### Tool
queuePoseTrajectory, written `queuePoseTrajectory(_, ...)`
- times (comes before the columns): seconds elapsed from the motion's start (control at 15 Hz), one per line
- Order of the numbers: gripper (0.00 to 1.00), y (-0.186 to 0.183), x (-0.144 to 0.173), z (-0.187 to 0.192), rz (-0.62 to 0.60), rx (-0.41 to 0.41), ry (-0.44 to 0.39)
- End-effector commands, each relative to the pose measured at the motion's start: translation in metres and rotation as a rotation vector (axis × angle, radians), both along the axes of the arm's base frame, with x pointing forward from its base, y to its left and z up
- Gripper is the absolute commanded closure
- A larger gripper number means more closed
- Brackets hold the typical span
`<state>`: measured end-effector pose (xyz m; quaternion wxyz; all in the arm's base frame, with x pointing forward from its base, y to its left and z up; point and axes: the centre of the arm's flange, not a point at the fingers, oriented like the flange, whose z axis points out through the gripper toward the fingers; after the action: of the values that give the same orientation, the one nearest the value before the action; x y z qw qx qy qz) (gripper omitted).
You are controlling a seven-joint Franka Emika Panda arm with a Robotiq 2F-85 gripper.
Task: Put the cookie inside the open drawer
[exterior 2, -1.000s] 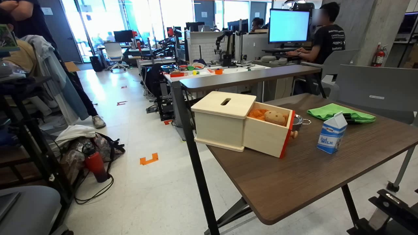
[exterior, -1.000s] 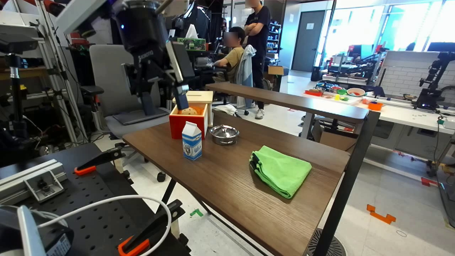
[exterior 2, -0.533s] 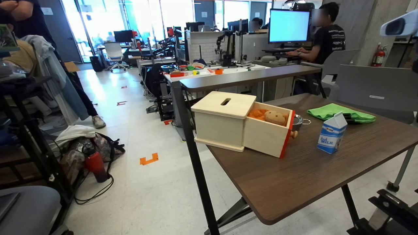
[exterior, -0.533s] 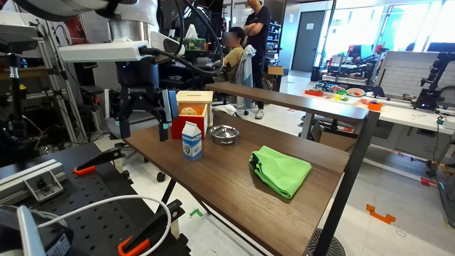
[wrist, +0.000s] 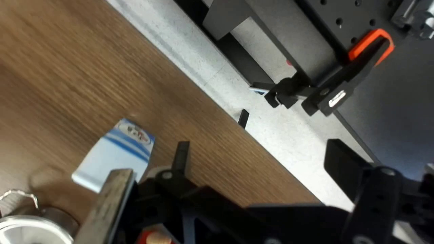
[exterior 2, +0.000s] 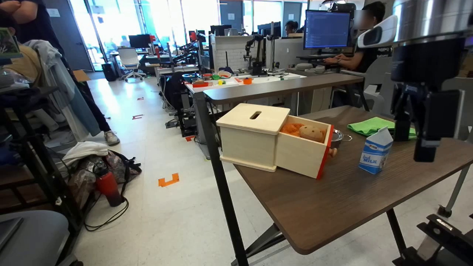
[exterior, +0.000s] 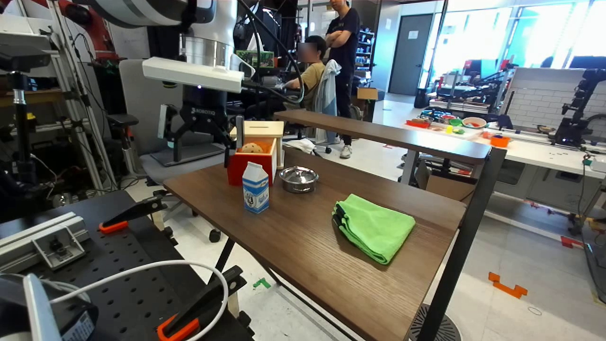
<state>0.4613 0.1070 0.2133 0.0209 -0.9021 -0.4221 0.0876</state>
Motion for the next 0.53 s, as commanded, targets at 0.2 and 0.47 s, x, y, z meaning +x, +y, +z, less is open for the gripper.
queuePoseTrajectory(0.2,0.0,0.026,0.042,-0.013,0.079,0.002,0.037)
queuePoseTrajectory(0.47,0.0,0.031,0.048,-0.039,0.086,-0.021,0.055)
